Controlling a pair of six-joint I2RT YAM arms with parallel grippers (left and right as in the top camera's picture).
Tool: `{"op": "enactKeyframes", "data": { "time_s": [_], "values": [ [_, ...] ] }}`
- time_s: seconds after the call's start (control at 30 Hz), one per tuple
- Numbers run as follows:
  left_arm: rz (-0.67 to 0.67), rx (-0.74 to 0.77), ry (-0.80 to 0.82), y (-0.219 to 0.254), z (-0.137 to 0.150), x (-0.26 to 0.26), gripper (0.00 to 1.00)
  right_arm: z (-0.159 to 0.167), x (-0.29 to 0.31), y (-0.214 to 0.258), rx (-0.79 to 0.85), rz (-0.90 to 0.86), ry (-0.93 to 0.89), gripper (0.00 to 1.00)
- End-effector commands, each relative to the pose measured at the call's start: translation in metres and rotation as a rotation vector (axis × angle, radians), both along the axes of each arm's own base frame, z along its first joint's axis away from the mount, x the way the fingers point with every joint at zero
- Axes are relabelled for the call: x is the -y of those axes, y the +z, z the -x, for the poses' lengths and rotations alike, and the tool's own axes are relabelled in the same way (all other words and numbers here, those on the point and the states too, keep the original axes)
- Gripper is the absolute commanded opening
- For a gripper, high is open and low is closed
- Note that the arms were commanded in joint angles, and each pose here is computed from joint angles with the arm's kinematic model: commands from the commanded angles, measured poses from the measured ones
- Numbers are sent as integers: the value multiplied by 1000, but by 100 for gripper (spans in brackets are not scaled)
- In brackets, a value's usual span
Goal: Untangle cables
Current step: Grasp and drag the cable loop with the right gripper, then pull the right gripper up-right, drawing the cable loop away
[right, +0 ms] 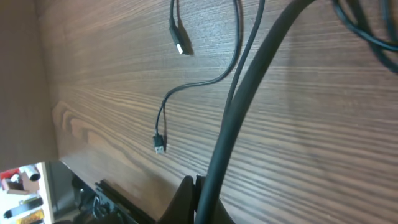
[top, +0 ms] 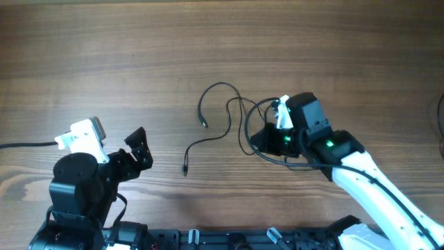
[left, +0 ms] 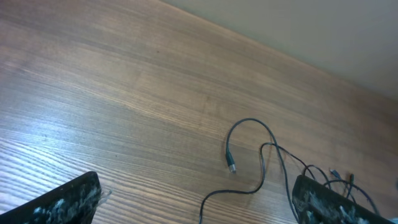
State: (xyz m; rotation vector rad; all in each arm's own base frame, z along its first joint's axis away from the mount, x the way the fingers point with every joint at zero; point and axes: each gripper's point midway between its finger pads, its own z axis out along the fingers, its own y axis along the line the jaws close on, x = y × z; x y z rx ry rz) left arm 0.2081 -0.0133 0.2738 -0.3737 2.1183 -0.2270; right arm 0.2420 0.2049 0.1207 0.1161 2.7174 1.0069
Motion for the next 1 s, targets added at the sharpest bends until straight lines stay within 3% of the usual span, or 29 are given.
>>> {"op": "enactKeyframes", "data": {
  "time_s": [0.0,0.47,0.67,0.77,0.97],
  "values": [
    [-17,2,7,0,0,-3,100,-6,9,14,64,43,-36,4],
    [-17,2,7,0,0,-3,100,-4,14,10,52,67,-45,4],
    [-17,2,7,0,0,-3,100,-29,-6,56,268,-72,4,4],
    [-17,2,7,0,0,-3,100,-38,-7,90,482,-83,67,5],
    [-17,2,6,0,0,-3,100,-49,29,145,666,-120,-57,5]
  ]
}}
